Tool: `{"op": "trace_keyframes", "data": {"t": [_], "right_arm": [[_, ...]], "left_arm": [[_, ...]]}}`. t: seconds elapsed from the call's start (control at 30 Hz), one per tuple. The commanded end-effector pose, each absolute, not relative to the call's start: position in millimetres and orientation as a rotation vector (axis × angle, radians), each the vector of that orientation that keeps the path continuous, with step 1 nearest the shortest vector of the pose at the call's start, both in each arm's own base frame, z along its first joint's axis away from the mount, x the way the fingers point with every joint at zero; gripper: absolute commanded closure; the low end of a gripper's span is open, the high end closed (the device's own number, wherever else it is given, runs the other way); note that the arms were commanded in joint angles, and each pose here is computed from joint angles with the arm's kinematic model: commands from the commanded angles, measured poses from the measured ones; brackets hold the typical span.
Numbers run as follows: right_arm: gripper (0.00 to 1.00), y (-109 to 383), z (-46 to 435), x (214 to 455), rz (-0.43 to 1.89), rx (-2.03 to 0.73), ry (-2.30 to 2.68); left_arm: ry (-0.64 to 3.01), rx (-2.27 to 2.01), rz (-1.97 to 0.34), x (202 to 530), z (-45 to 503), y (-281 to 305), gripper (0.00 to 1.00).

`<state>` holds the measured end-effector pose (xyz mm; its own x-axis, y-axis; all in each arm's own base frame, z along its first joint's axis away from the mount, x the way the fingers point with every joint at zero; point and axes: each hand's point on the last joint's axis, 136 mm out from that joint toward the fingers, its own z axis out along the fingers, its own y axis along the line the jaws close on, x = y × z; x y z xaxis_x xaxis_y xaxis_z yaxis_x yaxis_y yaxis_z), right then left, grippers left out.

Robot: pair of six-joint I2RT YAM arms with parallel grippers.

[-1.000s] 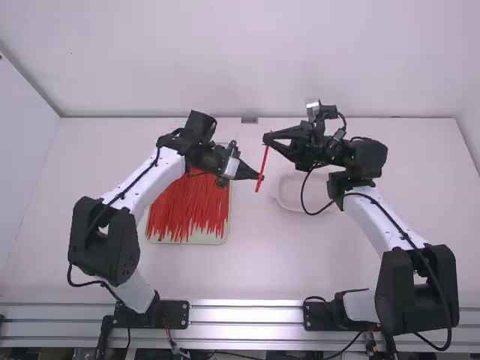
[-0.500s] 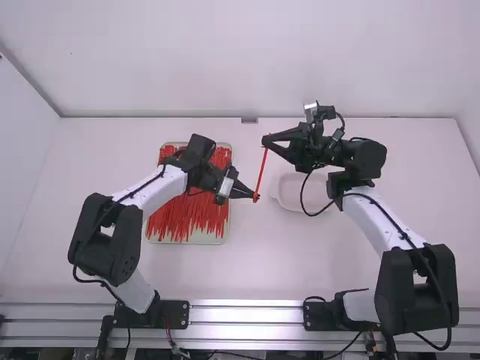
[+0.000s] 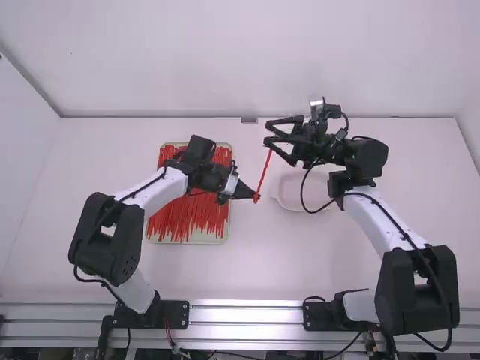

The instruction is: Fasten the cable tie

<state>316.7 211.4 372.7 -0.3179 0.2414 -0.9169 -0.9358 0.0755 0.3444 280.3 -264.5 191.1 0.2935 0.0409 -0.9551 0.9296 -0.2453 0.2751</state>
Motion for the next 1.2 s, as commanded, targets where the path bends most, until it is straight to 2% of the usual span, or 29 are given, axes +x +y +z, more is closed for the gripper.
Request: {"op": "trace_keyframes", "data": {"t": [0.0,0.2,0.43,0.6,0.87,1.17], "right_arm": [[0.01,205.2,385.0,327.1,1.354,-0.764,1.269],[0.02,178.1,359.4,360.4,1.308,-0.618,1.422],[0.02,144.1,335.1,381.0,1.269,-0.500,1.546],[0.01,148.5,327.0,368.0,1.324,-0.579,1.572],[0.02,187.5,323.7,344.2,1.384,-0.747,1.534],[0.02,219.1,324.5,330.0,1.394,-0.834,1.485]], "left_arm": [[0.983,1.551,-1.163,279.5,186.5,-267.3,0.98],[0.993,1.533,-1.164,287.2,192.5,-269.9,0.98],[0.985,1.512,-1.144,299.7,203.9,-273.6,0.98],[0.980,1.484,-1.137,310.1,218.6,-276.9,0.98],[1.068,1.355,-1.096,340.0,251.3,-282.2,0.98],[1.029,1.311,-1.114,341.1,277.0,-281.9,0.98]]}}
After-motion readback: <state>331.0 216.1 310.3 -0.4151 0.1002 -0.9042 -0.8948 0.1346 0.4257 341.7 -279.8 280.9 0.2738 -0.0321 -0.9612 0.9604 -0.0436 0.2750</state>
